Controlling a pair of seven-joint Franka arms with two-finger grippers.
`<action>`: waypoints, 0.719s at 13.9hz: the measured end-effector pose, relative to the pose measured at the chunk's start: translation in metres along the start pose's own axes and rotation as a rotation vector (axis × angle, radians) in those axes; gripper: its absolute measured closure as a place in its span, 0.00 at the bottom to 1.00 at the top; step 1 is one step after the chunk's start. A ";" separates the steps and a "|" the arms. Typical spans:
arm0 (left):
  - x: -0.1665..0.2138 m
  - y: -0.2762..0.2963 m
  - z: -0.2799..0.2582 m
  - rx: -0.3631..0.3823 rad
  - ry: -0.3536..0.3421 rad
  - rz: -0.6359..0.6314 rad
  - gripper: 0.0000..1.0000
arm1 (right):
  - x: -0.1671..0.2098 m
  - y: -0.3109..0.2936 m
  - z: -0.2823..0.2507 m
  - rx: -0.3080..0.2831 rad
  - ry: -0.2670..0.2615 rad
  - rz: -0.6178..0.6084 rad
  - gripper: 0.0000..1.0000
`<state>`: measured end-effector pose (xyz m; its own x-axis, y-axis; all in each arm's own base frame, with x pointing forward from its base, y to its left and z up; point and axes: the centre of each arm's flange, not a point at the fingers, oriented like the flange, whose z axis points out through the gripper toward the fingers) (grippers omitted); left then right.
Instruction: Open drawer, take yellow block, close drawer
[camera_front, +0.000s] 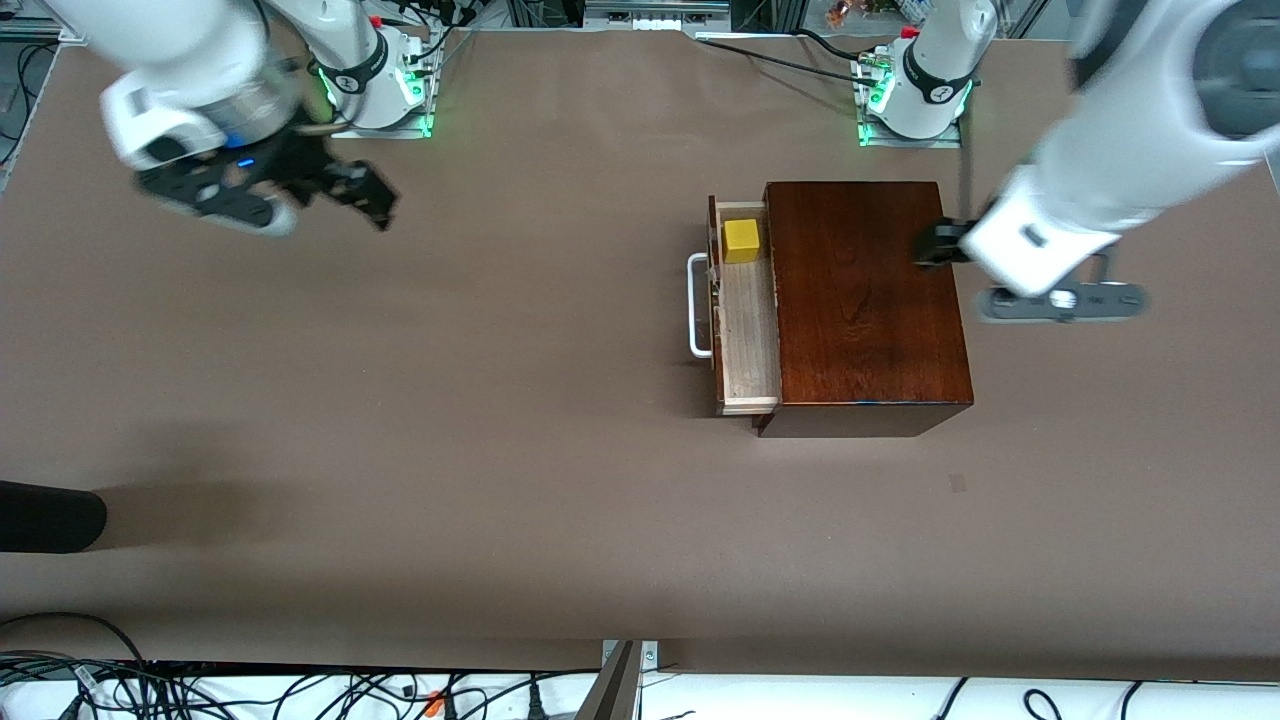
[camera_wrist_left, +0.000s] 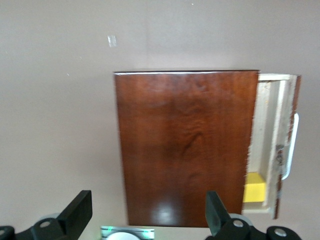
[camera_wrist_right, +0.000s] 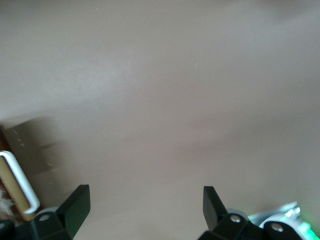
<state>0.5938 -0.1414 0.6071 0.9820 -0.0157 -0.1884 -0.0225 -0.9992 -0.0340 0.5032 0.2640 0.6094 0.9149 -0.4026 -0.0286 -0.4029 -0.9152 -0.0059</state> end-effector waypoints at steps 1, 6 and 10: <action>-0.003 -0.022 -0.004 -0.006 0.004 0.032 0.00 | -0.020 -0.022 0.006 0.005 -0.003 0.066 0.00; -0.024 -0.094 0.001 0.001 0.091 0.115 0.00 | -0.119 -0.127 0.064 0.049 -0.034 0.376 0.00; -0.043 -0.104 0.008 0.005 0.169 0.101 0.00 | -0.186 -0.190 0.113 0.085 -0.071 0.674 0.00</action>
<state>0.5519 -0.0365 0.6107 0.9922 -0.1227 -0.0238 -0.1233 -0.9920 -0.0286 0.4068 0.5142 0.5029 0.4606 -0.8796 -0.1188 -0.8874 -0.4590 -0.0423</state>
